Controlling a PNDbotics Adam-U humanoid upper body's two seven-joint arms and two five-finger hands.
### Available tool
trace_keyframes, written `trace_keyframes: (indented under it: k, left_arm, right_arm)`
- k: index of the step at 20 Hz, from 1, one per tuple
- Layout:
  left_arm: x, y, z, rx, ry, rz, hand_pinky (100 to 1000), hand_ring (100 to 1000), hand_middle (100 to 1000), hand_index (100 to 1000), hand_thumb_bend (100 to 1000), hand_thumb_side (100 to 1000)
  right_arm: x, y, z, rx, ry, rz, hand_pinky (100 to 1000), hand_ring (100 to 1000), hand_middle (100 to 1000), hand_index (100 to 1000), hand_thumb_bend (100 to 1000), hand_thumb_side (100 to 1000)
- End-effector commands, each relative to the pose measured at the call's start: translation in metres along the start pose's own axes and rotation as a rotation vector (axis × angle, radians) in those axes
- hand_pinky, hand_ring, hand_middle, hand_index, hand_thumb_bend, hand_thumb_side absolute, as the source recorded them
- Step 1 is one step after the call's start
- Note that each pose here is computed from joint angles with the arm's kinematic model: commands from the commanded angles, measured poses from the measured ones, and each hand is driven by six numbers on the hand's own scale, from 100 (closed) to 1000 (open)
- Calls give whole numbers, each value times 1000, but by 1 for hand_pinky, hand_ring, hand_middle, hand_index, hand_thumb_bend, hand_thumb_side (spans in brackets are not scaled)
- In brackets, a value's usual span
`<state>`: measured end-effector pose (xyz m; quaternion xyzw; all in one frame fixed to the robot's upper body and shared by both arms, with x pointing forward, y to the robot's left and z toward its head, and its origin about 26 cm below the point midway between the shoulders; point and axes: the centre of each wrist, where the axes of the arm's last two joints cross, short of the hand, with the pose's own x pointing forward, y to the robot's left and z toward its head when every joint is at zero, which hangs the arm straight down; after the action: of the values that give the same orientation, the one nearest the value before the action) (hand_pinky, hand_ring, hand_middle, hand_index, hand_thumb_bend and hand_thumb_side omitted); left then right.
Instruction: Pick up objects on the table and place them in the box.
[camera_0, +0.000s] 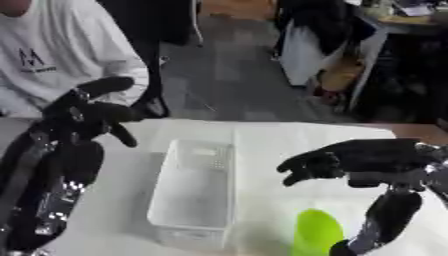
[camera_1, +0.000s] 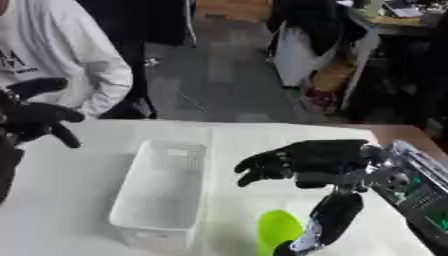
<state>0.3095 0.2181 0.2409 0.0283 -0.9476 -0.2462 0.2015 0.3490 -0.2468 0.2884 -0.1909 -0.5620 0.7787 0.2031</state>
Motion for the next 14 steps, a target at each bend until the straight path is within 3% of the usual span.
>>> trace_keyframes:
  k: [1, 14]
  left_arm:
    - [6, 3, -7, -4, -37, -5, 497, 667, 871, 737, 247, 808]
    - [6, 2, -8, -8, -39, -4, 497, 668, 873, 737, 244, 811]
  right_arm:
    - [-4, 2, 1, 15, 15, 16, 880, 925, 994, 955, 627, 747]
    - [-30, 25, -3, -13, 105, 51, 880, 903, 997, 982, 667, 671]
